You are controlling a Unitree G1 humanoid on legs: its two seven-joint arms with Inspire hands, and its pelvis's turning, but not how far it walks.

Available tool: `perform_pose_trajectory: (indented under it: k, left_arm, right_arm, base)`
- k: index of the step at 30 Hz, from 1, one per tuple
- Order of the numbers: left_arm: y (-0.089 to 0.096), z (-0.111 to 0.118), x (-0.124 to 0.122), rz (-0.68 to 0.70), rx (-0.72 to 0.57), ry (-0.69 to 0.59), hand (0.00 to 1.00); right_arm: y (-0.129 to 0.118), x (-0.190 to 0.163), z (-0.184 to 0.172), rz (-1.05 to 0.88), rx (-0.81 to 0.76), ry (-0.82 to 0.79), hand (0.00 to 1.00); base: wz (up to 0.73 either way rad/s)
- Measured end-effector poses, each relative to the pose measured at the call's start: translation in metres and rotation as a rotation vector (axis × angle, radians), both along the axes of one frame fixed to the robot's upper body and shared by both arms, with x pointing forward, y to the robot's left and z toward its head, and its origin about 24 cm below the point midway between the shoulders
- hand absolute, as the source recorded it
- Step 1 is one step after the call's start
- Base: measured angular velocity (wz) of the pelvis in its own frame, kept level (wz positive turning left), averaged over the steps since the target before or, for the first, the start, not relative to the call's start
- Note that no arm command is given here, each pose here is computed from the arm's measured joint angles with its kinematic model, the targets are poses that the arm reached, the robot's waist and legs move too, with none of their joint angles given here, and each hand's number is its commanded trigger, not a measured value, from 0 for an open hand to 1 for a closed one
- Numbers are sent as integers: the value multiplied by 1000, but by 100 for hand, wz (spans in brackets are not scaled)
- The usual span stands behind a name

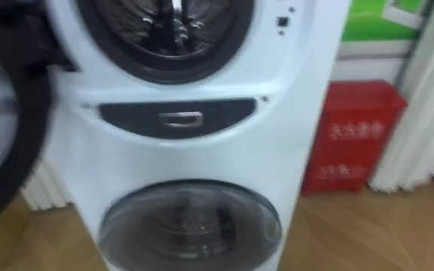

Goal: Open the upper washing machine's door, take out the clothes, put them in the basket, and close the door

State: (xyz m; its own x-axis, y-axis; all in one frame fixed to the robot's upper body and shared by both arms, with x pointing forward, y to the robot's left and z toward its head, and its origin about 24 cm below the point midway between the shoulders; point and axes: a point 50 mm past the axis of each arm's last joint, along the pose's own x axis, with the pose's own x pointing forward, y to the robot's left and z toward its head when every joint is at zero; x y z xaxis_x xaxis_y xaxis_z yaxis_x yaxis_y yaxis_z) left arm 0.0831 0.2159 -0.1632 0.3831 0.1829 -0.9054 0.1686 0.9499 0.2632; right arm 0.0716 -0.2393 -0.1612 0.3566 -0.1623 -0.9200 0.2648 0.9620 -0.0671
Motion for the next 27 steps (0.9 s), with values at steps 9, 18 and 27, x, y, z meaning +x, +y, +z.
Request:
perform_pose_trajectory:
  k: [9,18,27]
  left_arm:
    - [-1,1,3,63,-30,-49,0]
    - [-3,1,1,106,-83,-51,0]
    - [8,-2,-17,328,-115,-41,0]
  right_arm:
    - [10,-8,-4,124,5,54,0]
    - [10,1,-3,167,0,38,0]
    - [4,-3,-3,110,-30,39,0]
  base:
    - [-24]
    - [-2]
    - [4]
